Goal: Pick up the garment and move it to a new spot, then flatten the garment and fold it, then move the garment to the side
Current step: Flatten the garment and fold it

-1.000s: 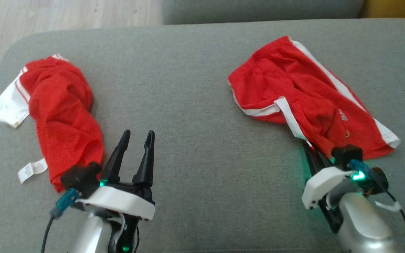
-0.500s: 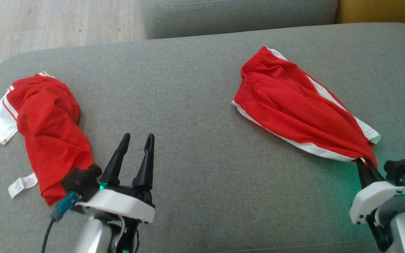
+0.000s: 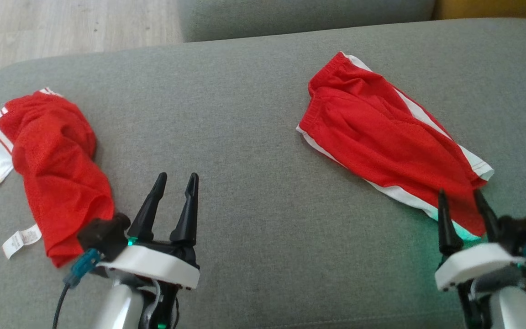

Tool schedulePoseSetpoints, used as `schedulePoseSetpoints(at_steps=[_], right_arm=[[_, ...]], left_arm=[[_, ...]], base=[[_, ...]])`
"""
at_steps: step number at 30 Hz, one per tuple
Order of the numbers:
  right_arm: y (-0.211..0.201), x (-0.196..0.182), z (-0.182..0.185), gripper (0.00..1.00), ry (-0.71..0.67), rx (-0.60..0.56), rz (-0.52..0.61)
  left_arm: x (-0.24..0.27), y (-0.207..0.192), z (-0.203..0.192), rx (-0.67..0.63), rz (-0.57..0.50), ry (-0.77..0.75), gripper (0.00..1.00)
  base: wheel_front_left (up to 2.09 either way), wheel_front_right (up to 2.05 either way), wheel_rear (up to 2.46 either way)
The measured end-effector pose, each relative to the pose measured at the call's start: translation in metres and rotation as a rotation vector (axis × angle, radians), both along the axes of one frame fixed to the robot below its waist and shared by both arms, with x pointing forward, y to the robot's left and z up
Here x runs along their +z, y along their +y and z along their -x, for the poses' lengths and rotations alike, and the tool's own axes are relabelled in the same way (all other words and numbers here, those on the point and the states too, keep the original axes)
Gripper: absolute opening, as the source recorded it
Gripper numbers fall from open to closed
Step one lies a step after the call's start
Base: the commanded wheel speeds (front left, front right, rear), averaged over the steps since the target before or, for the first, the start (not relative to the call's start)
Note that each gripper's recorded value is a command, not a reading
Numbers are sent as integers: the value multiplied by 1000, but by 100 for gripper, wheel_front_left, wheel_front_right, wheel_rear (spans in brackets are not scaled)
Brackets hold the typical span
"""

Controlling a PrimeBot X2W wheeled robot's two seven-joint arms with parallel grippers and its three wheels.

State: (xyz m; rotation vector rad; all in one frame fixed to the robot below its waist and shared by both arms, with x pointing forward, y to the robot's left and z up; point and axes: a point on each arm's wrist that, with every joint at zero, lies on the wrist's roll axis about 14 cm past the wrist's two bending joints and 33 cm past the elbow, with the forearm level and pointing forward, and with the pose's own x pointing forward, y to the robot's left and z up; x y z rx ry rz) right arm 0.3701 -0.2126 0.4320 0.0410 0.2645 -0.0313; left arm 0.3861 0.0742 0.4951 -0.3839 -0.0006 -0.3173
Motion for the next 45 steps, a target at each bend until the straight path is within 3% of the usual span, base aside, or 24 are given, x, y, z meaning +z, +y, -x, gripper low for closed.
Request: schedulePoseSetpoints(at_steps=[5,10,18,31,32,33,34,45], right_arm=[[11,-3,15,100,-49,-7,-85],[-5,-21,32,100,-27,-99,-167],[-31,-51,47,100,59,-215,-195],[-21,-85,29,100,166,-221,-232],[-20,-85,27,68,167,-216,-234],[-19,-85,26,28,165,-216,-237],[-19,-84,24,0,162,-215,-239],[-59,-69,22,0,112,-292,-131]], left_arm=[[-3,0,-2,0,1,8,100],[-6,-1,-5,-3,0,16,100],[-10,-3,-7,-11,-4,24,100],[-13,-1,-14,-10,-11,26,100],[-13,-1,-14,-11,-11,28,100],[-14,-2,-14,-11,-11,28,100],[-14,-2,-14,-12,-11,28,100],[-11,-34,-27,-120,-68,-13,100]], base=[[0,0,0],[0,0,0],[0,0,0],[0,0,0],[0,0,0],[0,0,0],[0,0,0],[0,0,0]])
